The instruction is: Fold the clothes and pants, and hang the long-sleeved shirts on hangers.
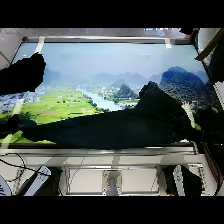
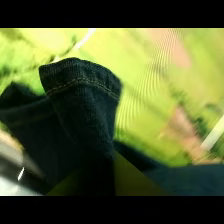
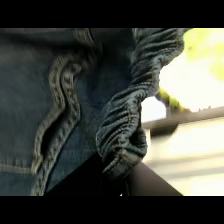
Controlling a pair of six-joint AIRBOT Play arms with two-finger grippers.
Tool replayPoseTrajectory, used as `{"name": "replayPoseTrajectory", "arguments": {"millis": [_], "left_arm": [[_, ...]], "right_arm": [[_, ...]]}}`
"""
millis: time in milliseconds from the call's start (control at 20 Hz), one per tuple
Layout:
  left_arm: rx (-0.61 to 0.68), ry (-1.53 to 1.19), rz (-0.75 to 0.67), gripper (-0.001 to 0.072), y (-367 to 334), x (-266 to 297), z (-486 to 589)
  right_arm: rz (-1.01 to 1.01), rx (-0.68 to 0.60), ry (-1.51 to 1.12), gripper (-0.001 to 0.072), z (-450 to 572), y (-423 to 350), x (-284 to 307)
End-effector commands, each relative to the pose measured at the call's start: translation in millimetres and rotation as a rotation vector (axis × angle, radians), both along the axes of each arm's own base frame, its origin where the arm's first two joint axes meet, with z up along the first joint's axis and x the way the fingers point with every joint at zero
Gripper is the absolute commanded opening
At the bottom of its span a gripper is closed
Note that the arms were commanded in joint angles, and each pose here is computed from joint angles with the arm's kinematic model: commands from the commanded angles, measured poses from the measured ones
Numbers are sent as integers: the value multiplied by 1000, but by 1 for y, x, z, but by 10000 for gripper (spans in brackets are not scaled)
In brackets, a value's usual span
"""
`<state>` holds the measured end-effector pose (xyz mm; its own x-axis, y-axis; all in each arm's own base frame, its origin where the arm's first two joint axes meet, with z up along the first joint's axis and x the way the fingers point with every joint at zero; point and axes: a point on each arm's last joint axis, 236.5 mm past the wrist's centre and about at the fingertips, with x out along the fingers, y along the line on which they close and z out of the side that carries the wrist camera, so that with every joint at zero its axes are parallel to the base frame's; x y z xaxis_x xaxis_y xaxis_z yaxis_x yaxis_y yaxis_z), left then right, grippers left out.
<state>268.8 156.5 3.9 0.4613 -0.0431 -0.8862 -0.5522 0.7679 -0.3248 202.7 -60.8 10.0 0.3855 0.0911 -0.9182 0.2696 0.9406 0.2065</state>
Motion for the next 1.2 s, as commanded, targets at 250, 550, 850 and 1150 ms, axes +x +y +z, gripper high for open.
{"name": "replayPoseTrajectory", "arguments": {"millis": [250, 550, 850, 1150], "left_arm": [[209, -380, -110, 20, 0, 91, 170], [307, 280, 51, 21, 51, -56, 25], [113, 455, 67, 21, 3, -125, -96], [159, 347, 129, 680, 25, -94, -70]], "right_arm": [[-16, -156, -338, 48, 144, -39, 75], [-10, -79, -34, 48, 18, -11, -2], [-101, -128, 25, 50, -10, -24, -24], [-93, -192, 64, 594, 22, -36, -33]]}}
